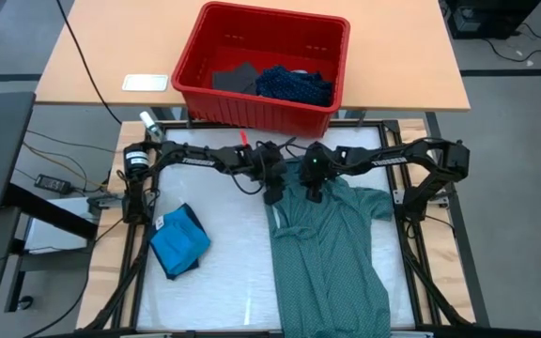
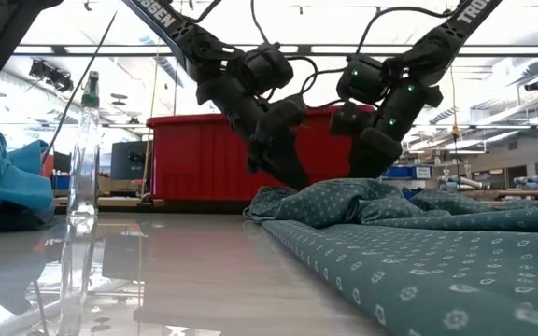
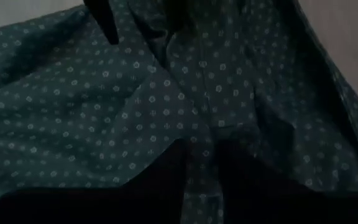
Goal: Fold laundry
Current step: Fold the green polo shirt
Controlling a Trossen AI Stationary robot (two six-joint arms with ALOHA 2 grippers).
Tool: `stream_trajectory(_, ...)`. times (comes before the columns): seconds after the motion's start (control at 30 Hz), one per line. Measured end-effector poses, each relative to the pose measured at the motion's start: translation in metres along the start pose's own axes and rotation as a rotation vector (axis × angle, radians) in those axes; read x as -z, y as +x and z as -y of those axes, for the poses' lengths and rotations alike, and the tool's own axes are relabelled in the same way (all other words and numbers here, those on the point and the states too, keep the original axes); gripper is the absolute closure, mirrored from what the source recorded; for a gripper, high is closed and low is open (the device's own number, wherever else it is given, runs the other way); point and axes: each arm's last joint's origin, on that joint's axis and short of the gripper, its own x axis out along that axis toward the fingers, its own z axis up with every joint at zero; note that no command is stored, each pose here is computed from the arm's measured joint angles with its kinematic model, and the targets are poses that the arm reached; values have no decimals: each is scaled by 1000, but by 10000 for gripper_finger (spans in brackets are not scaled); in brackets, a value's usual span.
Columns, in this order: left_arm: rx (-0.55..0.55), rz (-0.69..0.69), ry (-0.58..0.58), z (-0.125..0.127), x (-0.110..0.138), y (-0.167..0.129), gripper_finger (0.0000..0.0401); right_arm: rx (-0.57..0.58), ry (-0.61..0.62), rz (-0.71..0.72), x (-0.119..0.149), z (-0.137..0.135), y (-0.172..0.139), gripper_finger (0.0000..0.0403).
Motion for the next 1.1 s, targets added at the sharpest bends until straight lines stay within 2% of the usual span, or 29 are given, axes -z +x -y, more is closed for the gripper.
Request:
stream_trajectory(0.13, -5, -11, -21, -3, 1, -1, 257, 15, 13, -10, 1, -1, 0, 313)
stream_trajectory(0.3, -14, -19, -42, -7, 2, -1, 275, 25, 50, -75, 3, -1, -1, 391)
stream_trajectory(0.47, -38, -14, -110, -18, 1, -3, 294, 95, 127, -134, 3, 0, -13, 397)
stream_trajectory(0.7, -58, 6, -130, -29, -3, -15, 296, 205, 242, -79, -2, 7, -29, 399)
stream_trajectory(0.83, -64, 59, -128, -33, -9, -22, 296, 221, 364, -85, 1, 12, -28, 372)
stream_trajectory(1.03, 14, 113, -83, -23, -13, -12, 296, 154, 632, -68, 2, 4, -55, 278)
stream_trajectory(1.1, 9, 78, -76, -22, -7, -3, 296, 123, 701, -87, 4, -6, -64, 255)
